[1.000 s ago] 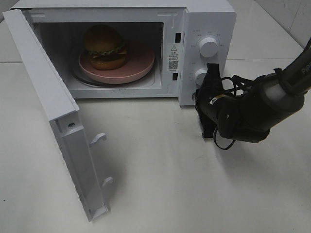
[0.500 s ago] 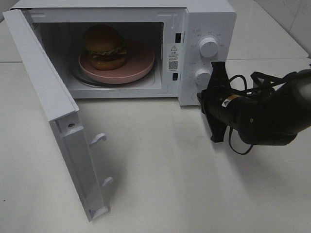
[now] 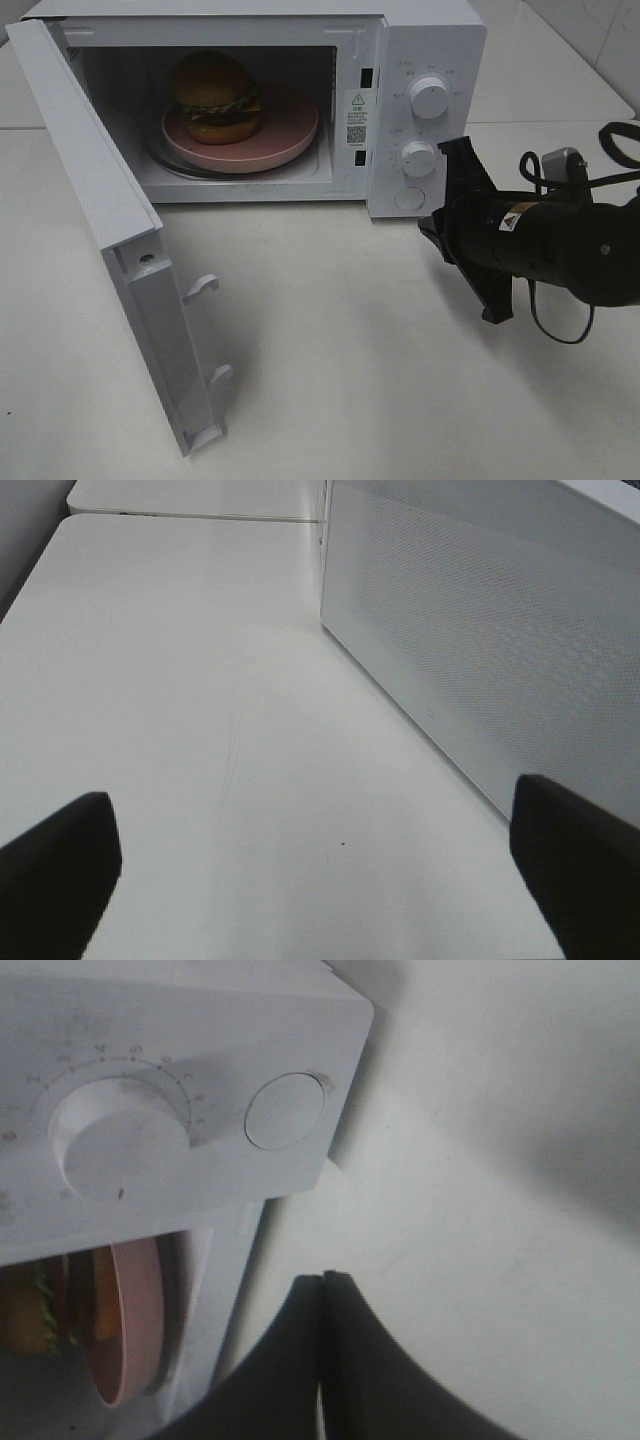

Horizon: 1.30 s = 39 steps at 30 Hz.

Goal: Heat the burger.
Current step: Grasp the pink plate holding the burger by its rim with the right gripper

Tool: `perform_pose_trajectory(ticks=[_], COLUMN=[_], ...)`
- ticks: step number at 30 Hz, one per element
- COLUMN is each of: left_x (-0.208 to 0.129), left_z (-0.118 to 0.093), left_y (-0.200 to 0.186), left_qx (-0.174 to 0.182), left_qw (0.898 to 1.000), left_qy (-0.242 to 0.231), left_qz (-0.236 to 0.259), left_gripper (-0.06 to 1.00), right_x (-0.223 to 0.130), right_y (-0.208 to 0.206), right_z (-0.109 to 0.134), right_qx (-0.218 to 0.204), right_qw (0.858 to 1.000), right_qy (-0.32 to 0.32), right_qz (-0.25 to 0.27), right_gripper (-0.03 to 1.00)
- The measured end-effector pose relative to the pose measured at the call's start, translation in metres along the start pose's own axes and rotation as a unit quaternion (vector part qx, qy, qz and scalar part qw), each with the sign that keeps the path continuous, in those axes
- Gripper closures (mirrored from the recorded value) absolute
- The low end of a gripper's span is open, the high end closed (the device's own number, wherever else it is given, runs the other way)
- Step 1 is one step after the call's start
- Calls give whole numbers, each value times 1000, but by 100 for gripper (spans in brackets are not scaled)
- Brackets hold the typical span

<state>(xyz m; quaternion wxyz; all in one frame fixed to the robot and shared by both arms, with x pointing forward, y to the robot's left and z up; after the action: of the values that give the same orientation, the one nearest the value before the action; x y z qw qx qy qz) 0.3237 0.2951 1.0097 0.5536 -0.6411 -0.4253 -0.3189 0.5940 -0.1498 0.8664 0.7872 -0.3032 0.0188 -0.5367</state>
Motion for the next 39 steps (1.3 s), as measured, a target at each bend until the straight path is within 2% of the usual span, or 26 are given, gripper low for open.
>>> perform_pose_trajectory(ticks=[2,4,6,11,16,17,19,20,22,23,24,25,26,27,28,29,30,31,32,33,34,35,36,37,38,39], left_x=[0,0,0,0,0,0,0,0,0,0,0,0,0,0,0,0,0,0,0,0,0,0,0,0,0,0], left_z=[0,0,0,0,0,0,0,0,0,0,0,0,0,0,0,0,0,0,0,0,0,0,0,0,0,0], left_y=[0,0,0,0,0,0,0,0,0,0,0,0,0,0,0,0,0,0,0,0,0,0,0,0,0,0], left_qx=[0,0,0,0,0,0,0,0,0,0,0,0,0,0,0,0,0,0,0,0,0,0,0,0,0,0], left_qw=[1000,1000,1000,1000,1000,1000,1000,1000,1000,1000,1000,1000,1000,1000,1000,1000,1000,1000,1000,1000,1000,1000,1000,1000,1000,1000], left_qy=[0,0,0,0,0,0,0,0,0,0,0,0,0,0,0,0,0,0,0,0,0,0,0,0,0,0], left_qz=[0,0,0,0,0,0,0,0,0,0,0,0,0,0,0,0,0,0,0,0,0,0,0,0,0,0], left_gripper=[-3,-3,-3,-3,-3,-3,-3,-3,-3,-3,-3,-3,-3,-3,-3,-3,-3,-3,-3,-3,-3,-3,-3,-3,-3,-3], right_x=[-1,-7,-8,-15,-25,-25,-32,-32,-38,-38,-41,-43,-43,-46,-47,-47,-48,-49,-49,-51,-52,-52,-52,-52,-53,-53], right_y=[-3,-14,-17,-32,-47,-47,-53,-53,-58,-58,-60,-62,-62,-66,-67,-67,-70,-72,-72,-76,-78,-78,-81,-81,-83,-87], right_z=[0,-1,0,-3,-13,-13,-22,-22,-26,-26,-24,-24,-24,-23,-22,-22,-19,-19,-19,-18,-17,-17,-15,-15,-14,-13], right_qx=[-6,-27,-29,-48,-71,-71,-89,-89,-101,-101,-101,-102,-102,-102,-100,-100,-93,-90,-90,-81,-74,-74,-59,-59,-50,-30], right_qw=[1000,995,993,977,945,945,923,923,896,896,875,865,865,842,833,833,806,790,790,757,738,738,702,702,679,629], right_qy=[-14,-87,-105,-193,-291,-291,-335,-335,-382,-382,-416,-429,-429,-460,-473,-473,-507,-526,-526,-562,-582,-582,-619,-619,-639,-682], right_qz=[7,34,39,78,130,130,166,166,204,204,226,237,237,261,270,270,290,302,302,323,333,333,348,348,357,372], right_gripper=[95,94,94,93,93,93,93,93,93,93,93,93,93,92,92,92,92,92,92,92,92,92,92,92,92,91])
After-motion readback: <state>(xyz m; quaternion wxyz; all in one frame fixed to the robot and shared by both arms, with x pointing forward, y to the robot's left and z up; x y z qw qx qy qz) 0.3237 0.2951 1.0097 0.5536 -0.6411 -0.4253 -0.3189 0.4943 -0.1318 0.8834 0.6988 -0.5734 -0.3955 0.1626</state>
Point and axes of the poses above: a point on each arm's last joint axis where the gripper is mounted, y pointing out along that axis toward the gripper, z along the wrist's bending axis when the last joint is at zero, x = y × z, the point moved 10 cm from there along y, pointing out along that axis toward the gripper, and after that the axes turned 12 degrees about -y, right-handed, at the moved point
